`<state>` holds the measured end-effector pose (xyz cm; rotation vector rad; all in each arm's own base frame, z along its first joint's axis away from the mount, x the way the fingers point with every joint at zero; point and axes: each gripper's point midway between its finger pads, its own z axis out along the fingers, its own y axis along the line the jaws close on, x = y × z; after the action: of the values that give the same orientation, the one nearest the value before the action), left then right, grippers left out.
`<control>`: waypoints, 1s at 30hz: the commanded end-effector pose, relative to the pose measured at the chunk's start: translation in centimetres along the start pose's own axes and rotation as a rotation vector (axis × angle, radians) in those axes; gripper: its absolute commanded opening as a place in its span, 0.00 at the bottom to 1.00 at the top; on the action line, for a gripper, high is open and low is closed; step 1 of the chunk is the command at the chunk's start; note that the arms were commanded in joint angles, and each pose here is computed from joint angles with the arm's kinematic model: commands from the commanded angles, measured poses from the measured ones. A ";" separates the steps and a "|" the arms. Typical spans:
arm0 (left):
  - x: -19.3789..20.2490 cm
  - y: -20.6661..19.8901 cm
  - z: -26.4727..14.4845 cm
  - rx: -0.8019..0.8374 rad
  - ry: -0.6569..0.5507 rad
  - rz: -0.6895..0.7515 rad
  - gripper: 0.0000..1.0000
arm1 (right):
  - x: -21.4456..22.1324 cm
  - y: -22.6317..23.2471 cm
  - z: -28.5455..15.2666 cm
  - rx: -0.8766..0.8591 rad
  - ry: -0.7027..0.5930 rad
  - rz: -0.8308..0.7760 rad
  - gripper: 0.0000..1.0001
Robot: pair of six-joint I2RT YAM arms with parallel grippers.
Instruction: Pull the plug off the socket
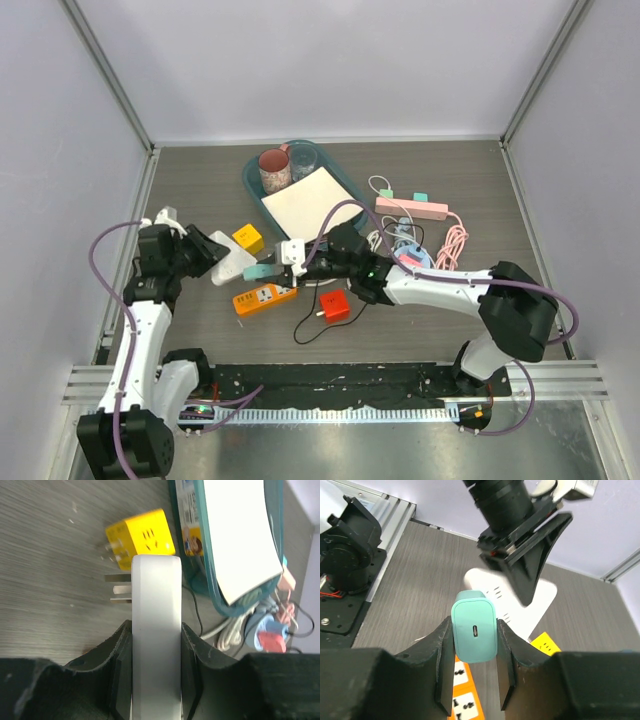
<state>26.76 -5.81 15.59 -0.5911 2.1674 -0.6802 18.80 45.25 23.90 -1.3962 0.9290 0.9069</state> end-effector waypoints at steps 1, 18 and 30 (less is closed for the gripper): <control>-7.2 -0.9 -1.9 -0.072 -0.297 -0.063 0.00 | -3.8 -0.7 -1.3 0.045 -0.090 0.038 0.01; -13.0 3.3 5.5 -0.034 -0.364 -0.221 0.00 | 5.4 5.7 -2.7 0.083 0.233 0.845 0.01; -9.9 8.0 9.0 -0.165 -0.259 -0.280 0.10 | 11.9 11.2 -0.5 0.003 0.422 0.987 0.01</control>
<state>37.02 3.01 10.73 -1.0271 1.9641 -0.5344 13.00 42.30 6.84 -1.1371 2.0703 1.2645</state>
